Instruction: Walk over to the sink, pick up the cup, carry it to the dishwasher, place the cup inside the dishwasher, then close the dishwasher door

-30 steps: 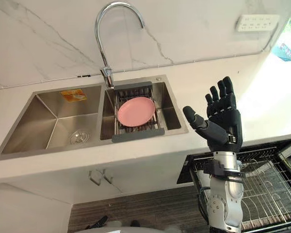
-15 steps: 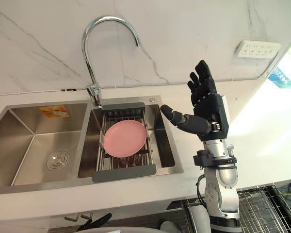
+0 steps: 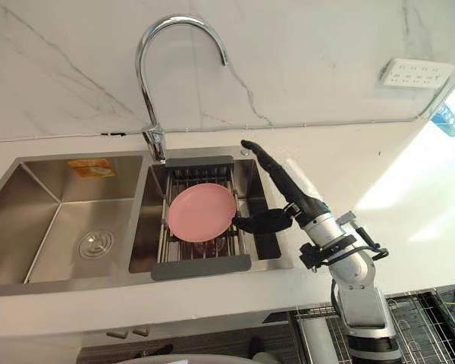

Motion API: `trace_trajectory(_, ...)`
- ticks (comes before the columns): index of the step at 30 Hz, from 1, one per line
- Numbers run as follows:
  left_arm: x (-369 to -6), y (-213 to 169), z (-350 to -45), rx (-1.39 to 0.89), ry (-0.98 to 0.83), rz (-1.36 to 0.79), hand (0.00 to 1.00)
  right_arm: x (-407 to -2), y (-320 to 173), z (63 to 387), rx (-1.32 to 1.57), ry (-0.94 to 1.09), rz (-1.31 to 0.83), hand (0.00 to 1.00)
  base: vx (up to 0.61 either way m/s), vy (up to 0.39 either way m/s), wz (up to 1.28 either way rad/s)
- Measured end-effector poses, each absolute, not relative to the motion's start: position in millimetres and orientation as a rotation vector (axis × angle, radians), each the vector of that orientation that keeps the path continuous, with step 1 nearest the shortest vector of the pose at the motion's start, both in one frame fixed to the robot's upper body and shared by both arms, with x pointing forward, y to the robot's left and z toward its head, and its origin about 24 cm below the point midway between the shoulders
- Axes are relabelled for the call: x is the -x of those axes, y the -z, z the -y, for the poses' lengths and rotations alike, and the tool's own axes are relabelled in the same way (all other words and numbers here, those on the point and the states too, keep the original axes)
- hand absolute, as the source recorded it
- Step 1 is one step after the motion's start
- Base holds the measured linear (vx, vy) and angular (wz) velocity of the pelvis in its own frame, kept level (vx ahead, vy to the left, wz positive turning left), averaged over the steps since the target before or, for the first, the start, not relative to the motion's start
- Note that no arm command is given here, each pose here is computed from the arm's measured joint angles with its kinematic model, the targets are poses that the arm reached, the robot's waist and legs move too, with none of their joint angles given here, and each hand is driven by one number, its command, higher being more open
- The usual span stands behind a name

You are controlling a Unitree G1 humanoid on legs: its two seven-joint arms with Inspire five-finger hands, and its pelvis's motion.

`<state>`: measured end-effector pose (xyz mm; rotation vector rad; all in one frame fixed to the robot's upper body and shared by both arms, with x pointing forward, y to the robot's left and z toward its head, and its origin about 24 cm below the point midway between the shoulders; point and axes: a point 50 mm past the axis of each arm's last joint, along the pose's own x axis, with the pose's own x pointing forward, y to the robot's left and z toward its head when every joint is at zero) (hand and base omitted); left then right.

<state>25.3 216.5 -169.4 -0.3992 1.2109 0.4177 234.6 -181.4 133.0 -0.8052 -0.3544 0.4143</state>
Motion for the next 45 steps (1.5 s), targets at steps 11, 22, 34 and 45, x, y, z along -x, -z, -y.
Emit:
trace_trajectory(11,-28.8,168.3,-223.6,0.394,-0.417,-1.231,1.0,-241.7,-141.3,149.5,1.049,-0.55,0.404,1.0,-0.08,-0.024,0.07)
trace_trajectory(22,-33.2,168.2,-223.8,0.402,-0.414,-1.239,1.0,-255.1,-133.9,130.8,1.218,-0.637,0.378,1.0,-0.01,-0.003,0.05)
trace_trajectory(34,-37.3,166.8,-225.8,0.407,-0.407,-1.249,1.0,-263.9,-110.1,132.8,1.341,-0.662,0.253,1.0,-0.02,-0.003,0.05)
trace_trajectory(45,-44.7,165.1,-224.6,0.391,-0.372,-1.244,1.0,-272.8,-97.5,128.2,1.509,-0.6,0.261,1.0,0.0,0.003,0.01)
